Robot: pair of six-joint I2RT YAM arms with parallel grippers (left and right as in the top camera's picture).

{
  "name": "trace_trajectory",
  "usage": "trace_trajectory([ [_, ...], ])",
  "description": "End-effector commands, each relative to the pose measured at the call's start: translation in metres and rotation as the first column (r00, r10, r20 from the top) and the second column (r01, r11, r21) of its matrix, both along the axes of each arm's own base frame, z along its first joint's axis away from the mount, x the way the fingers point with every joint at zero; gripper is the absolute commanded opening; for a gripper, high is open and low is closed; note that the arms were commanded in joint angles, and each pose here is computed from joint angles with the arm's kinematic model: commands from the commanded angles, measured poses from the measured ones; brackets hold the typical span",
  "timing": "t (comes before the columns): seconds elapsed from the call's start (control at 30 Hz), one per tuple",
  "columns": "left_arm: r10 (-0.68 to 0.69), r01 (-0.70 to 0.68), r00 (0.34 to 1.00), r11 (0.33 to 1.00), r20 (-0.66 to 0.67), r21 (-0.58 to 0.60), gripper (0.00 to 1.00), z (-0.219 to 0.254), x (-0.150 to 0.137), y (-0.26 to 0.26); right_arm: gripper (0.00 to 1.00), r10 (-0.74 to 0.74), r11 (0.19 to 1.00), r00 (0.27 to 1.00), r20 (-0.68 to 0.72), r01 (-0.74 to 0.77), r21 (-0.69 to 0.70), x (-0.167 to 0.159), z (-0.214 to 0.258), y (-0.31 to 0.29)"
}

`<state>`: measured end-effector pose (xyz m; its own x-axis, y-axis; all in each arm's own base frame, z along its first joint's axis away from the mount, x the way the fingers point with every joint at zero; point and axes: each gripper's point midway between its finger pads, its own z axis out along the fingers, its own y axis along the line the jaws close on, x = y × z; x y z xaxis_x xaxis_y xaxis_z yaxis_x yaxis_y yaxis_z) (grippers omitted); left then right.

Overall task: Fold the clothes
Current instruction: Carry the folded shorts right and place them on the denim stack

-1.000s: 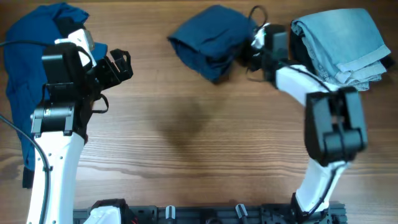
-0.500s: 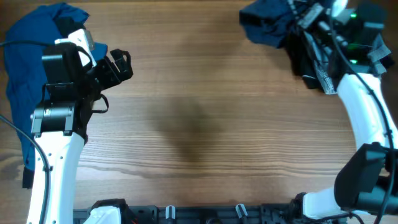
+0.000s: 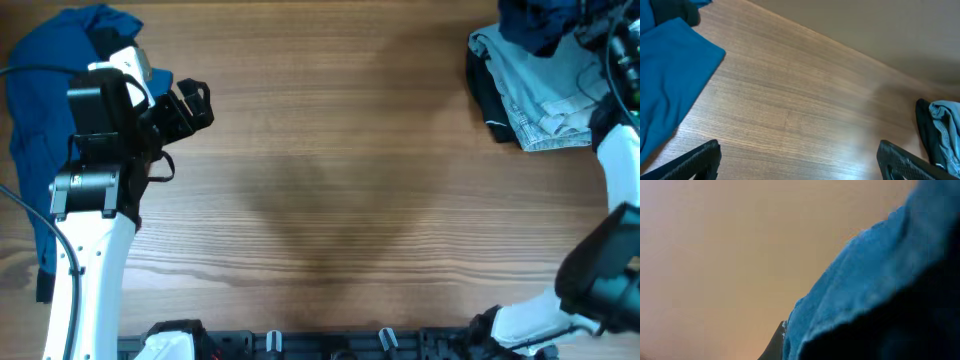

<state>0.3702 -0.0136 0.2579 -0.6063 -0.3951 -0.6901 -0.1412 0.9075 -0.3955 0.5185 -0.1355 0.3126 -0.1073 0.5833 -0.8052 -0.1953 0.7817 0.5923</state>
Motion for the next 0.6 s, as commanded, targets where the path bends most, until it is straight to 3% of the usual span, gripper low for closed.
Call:
trace_trajectory([
  [0.0,0.014,-0.014,1.000,1.000,-0.001,-0.003,1.00,0.000,0.003,0.002,0.04,-0.038,0.995,0.999,0.006,0.038,0.091,0.019,-0.019,-0.018],
  [0.13,0.013,-0.014,1.000,1.000,-0.026,-0.005,1.00,-0.009,0.007,0.003,0.04,-0.036,0.986,0.999,-0.008,0.036,0.160,0.029,-0.053,-0.032],
  [0.37,0.021,-0.023,0.998,0.999,-0.066,-0.037,1.00,-0.023,0.014,0.001,0.05,0.037,0.980,0.993,-0.115,-0.014,0.198,0.015,-0.083,-0.045],
  [0.47,0.019,-0.021,0.998,0.999,-0.054,-0.038,1.00,-0.021,0.016,0.000,0.41,0.142,0.931,0.956,-0.257,-0.040,0.363,-0.006,-0.115,-0.049],
  [0.57,0.019,-0.021,0.998,0.999,-0.054,-0.038,1.00,-0.021,0.016,0.000,0.53,0.221,0.843,0.897,-0.382,0.021,0.538,-0.037,-0.145,-0.062],
])
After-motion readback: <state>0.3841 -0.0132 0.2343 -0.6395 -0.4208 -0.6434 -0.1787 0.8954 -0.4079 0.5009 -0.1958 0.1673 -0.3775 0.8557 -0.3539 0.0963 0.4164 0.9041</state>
